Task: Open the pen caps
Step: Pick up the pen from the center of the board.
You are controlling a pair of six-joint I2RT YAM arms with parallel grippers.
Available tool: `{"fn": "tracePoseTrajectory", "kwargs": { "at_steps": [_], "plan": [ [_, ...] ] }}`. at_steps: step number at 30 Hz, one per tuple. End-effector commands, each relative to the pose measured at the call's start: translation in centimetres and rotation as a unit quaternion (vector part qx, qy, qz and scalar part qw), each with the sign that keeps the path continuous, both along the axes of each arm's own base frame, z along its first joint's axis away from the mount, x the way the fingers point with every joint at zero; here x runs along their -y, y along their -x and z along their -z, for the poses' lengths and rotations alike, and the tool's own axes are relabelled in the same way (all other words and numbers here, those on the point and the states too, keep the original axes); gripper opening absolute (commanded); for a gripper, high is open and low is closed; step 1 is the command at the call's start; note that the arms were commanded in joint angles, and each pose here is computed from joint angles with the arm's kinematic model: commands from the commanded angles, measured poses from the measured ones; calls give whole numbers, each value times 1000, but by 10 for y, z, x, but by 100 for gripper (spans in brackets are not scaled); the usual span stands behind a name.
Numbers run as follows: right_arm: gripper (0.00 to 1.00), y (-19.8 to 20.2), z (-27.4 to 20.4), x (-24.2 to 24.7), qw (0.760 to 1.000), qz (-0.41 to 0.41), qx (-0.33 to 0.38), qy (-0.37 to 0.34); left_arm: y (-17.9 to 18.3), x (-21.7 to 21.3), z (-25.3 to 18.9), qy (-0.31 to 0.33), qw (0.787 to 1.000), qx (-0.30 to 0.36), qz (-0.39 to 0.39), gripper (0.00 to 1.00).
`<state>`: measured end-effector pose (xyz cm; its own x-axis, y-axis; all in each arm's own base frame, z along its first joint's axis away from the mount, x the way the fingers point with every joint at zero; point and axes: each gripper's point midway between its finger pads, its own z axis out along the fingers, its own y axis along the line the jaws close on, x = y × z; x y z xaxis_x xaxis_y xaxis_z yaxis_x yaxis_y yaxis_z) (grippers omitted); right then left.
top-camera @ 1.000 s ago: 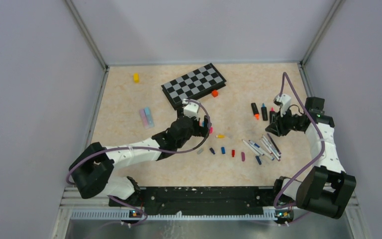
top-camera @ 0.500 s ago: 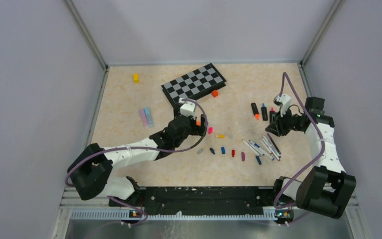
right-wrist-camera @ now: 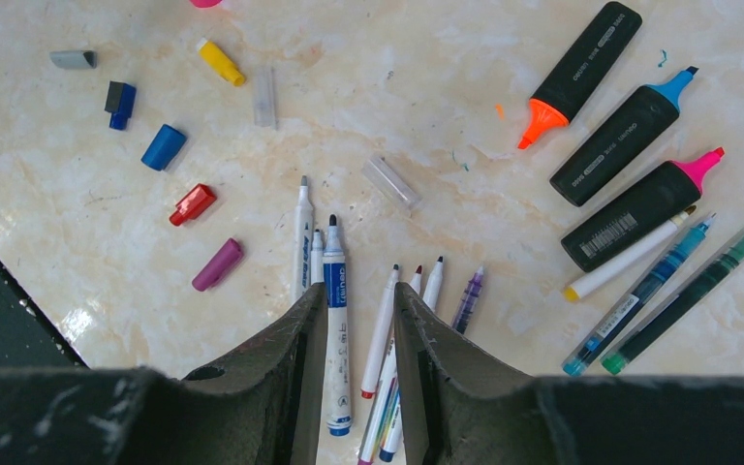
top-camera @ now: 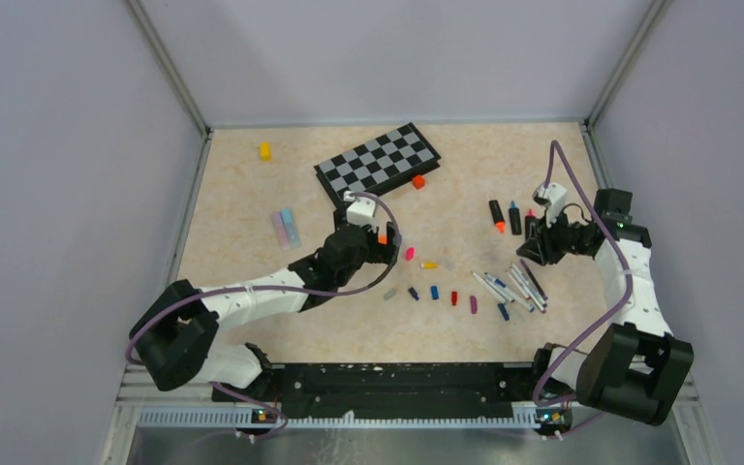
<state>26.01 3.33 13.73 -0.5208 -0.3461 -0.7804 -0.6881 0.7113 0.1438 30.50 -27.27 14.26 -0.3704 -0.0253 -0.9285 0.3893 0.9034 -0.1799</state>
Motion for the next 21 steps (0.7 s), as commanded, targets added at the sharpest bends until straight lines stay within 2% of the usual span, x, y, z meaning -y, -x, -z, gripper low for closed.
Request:
{"fn": "tracePoseTrajectory", "kwargs": {
  "at_steps": [1, 12, 21],
  "plan": [
    [30, -1, -7, 1, 1000, -5, 24, 1, -1, -4, -13, 23, 1000, 11, -7, 99],
    [30, -1, -7, 1, 1000, -5, 24, 0, -6, -13, -7, 21, 1000, 4, -15, 99],
    [31, -1, -9, 0, 1000, -7, 27, -2, -18, -33, 4, 43, 998, -44, -28, 99]
  ]
}}
